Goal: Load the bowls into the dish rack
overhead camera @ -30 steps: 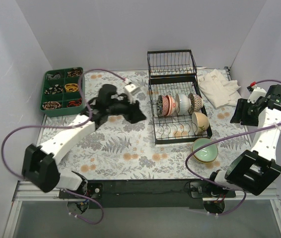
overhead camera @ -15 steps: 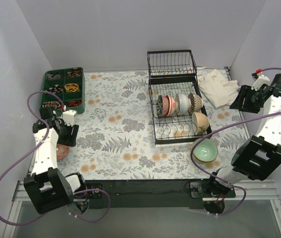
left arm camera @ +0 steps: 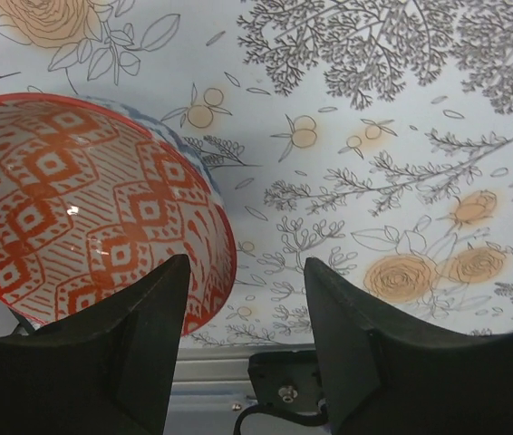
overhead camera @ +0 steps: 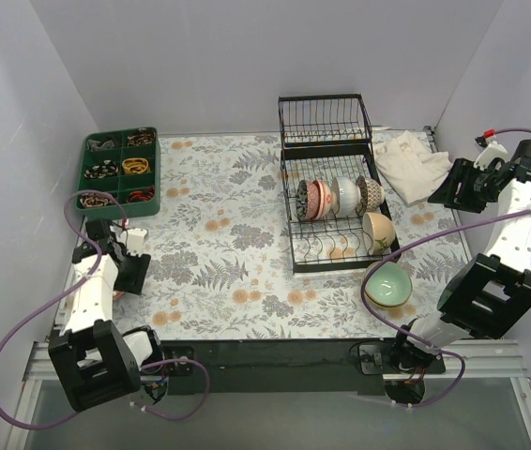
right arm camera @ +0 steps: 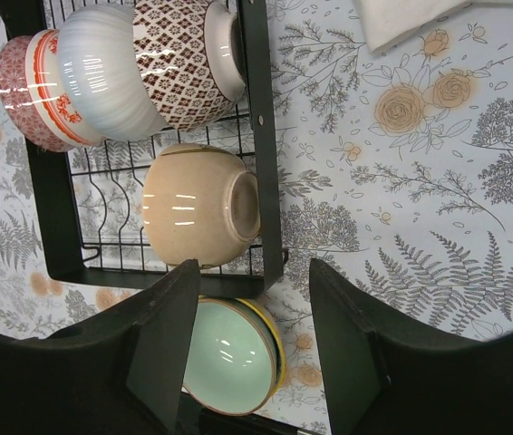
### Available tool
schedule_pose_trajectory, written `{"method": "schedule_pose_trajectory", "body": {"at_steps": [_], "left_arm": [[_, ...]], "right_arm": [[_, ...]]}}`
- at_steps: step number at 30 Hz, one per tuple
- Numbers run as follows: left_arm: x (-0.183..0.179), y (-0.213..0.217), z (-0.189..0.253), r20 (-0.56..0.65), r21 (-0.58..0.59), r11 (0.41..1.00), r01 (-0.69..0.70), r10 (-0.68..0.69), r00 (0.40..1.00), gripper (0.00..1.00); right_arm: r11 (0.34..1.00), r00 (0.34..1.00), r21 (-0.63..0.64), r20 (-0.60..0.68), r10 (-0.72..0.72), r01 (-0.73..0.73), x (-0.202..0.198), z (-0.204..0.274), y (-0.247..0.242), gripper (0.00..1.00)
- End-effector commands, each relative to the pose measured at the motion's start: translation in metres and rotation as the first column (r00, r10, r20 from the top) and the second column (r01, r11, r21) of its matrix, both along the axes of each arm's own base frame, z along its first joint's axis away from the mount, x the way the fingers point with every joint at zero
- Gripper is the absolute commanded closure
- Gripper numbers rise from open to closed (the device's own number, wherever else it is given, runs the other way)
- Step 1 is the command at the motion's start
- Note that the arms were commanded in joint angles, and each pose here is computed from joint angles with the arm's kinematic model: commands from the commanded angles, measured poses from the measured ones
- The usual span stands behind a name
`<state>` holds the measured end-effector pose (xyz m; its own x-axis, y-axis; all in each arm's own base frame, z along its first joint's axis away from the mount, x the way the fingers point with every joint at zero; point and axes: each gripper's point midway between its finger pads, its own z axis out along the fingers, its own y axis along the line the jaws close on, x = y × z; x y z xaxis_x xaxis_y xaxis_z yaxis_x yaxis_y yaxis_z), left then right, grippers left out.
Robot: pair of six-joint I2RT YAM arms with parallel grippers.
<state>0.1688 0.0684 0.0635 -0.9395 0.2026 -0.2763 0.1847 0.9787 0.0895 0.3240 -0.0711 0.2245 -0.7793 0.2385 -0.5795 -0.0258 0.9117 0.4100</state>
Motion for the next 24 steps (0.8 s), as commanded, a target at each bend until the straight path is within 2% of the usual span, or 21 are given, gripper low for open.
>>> {"method": "schedule_pose_trajectory", "body": {"at_steps": [1,2,4,8,9,10,11,14,15,16,18,19,20,21,22,23,24], "left_arm": [[0.017,0.016,-0.009,0.059,0.063,0.997,-0.046,0.042,0.997,0.49],[0.015,0.014,-0.016,0.045,0.055,0.998,-0.034,0.032,0.998,0.54],[0.02,0.016,-0.016,0.069,0.06,0.998,-0.03,0.025,0.997,0.58],[0.029,0.019,-0.01,0.115,0.077,0.996,-0.035,0.026,0.993,0.79],[0.035,0.022,0.001,0.163,0.093,0.994,-0.055,0.039,0.986,0.93],[0.041,0.024,0.01,0.205,0.106,0.993,-0.058,0.035,0.978,0.99],[0.045,0.023,0.021,0.242,0.104,0.994,-0.044,0.018,0.97,1.0],[0.063,-0.007,0.075,0.353,-0.008,0.999,0.054,-0.048,0.934,1.0],[0.069,-0.02,0.109,0.393,-0.051,0.994,0.095,-0.068,0.917,1.0],[0.075,-0.056,0.12,0.42,-0.198,0.952,0.235,-0.134,0.898,1.0],[0.072,-0.104,0.145,0.439,-0.353,0.85,0.392,-0.22,0.871,1.0],[0.08,-0.137,0.174,0.487,-0.479,0.746,0.463,-0.214,0.847,1.0],[0.078,-0.171,0.184,0.492,-0.532,0.667,0.522,-0.257,0.832,1.0],[0.09,-0.191,0.201,0.556,-0.541,0.607,0.582,-0.262,0.789,1.0],[0.081,-0.228,0.217,0.516,-0.661,0.501,0.559,-0.238,0.823,1.0],[0.084,-0.243,0.225,0.521,-0.695,0.45,0.561,-0.222,0.824,1.0],[0.099,-0.257,0.245,0.613,-0.671,0.389,0.631,-0.188,0.767,1.0]], "right_arm": [[1.0,0.999,0.01,0.053,0.004,-0.005,0.006,0.018,0.003,0.39],[1.0,0.999,0.007,0.053,0.003,-0.003,0.005,0.018,0.003,0.4],[1.0,0.999,0.002,0.053,0.002,-0.002,0.004,0.018,0.003,0.39],[1.0,0.998,-0.003,0.058,-0.004,0.005,0.001,0.02,0.004,0.4],[1.0,0.998,-0.002,0.056,-0.007,0.007,0.0,0.02,0.004,0.4],[1.0,0.998,-0.004,0.062,-0.009,0.01,-0.001,0.023,0.005,0.39],[1.0,0.998,-0.004,0.062,-0.011,0.011,-0.001,0.023,0.005,0.39],[1.0,0.998,-0.013,0.065,-0.018,0.018,-0.003,0.025,0.004,0.39],[1.0,0.998,-0.017,0.064,-0.02,0.021,-0.004,0.025,0.004,0.39],[0.999,0.998,-0.025,0.066,-0.022,0.023,-0.005,0.025,0.003,0.39],[0.999,0.998,-0.029,0.057,-0.024,0.025,-0.006,0.022,0.002,0.4],[0.999,0.998,-0.035,0.054,-0.024,0.026,-0.006,0.021,0.002,0.4],[0.999,0.998,-0.039,0.053,-0.023,0.025,-0.007,0.02,0.001,0.4],[0.998,0.998,-0.049,0.05,-0.026,0.028,-0.007,0.019,0.0,0.4],[0.998,0.999,-0.057,0.046,-0.028,0.031,-0.007,0.018,-0.002,0.4],[0.997,0.999,-0.069,0.046,-0.027,0.03,-0.008,0.018,-0.003,0.4],[0.996,0.999,-0.085,0.042,-0.032,0.035,-0.009,0.017,-0.006,0.4]]}}
